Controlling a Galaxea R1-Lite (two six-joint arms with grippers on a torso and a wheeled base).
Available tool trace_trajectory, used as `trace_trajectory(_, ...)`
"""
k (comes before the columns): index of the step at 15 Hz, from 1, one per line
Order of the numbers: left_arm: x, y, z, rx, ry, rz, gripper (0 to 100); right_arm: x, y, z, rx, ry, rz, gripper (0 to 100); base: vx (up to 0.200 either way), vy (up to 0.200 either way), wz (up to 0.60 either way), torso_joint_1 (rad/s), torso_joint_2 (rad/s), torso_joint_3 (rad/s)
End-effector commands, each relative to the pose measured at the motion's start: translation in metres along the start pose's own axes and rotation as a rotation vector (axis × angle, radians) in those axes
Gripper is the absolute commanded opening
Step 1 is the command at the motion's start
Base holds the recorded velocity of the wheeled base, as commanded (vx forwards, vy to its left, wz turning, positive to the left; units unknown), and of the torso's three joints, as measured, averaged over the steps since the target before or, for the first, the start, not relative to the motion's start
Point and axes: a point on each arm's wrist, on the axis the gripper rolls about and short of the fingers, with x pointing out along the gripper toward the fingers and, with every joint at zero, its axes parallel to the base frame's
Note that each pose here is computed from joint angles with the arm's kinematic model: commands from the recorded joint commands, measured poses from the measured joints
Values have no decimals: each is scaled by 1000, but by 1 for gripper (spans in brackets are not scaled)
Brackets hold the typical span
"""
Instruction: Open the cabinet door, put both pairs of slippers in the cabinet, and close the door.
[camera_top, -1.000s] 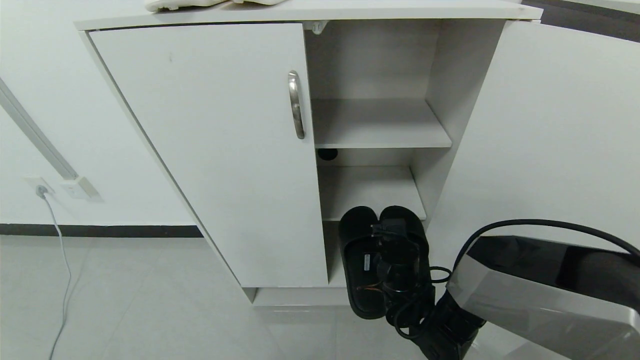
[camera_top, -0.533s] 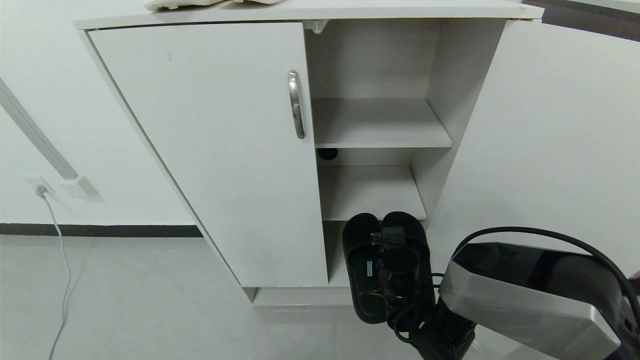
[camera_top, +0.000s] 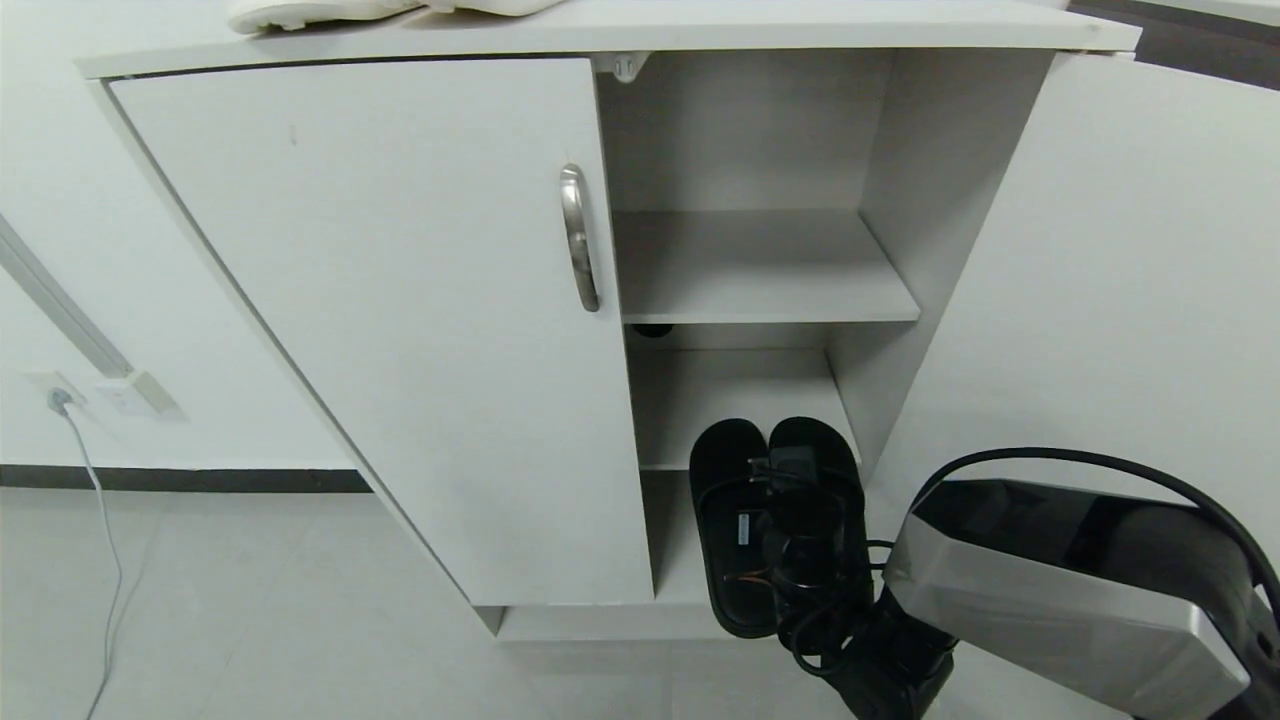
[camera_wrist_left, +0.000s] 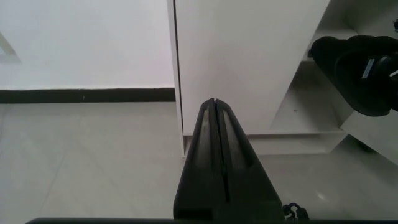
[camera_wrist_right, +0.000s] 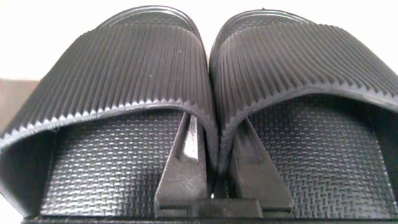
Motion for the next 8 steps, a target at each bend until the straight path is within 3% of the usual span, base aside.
trace_trajectory(1,0,0,1,0,-1,1,0,0,0,2,3,-3,0,0,200,0,0,7,2,12)
trace_trajectory(3,0,0,0,0,1,1,0,-1,0,2,5,-4,2,0,200,0,0,5,2,5)
trace_trajectory(8,0,0,0,0,1,1,0,19,8,6,18,-13,-9,0,0,0,0,0,0,0)
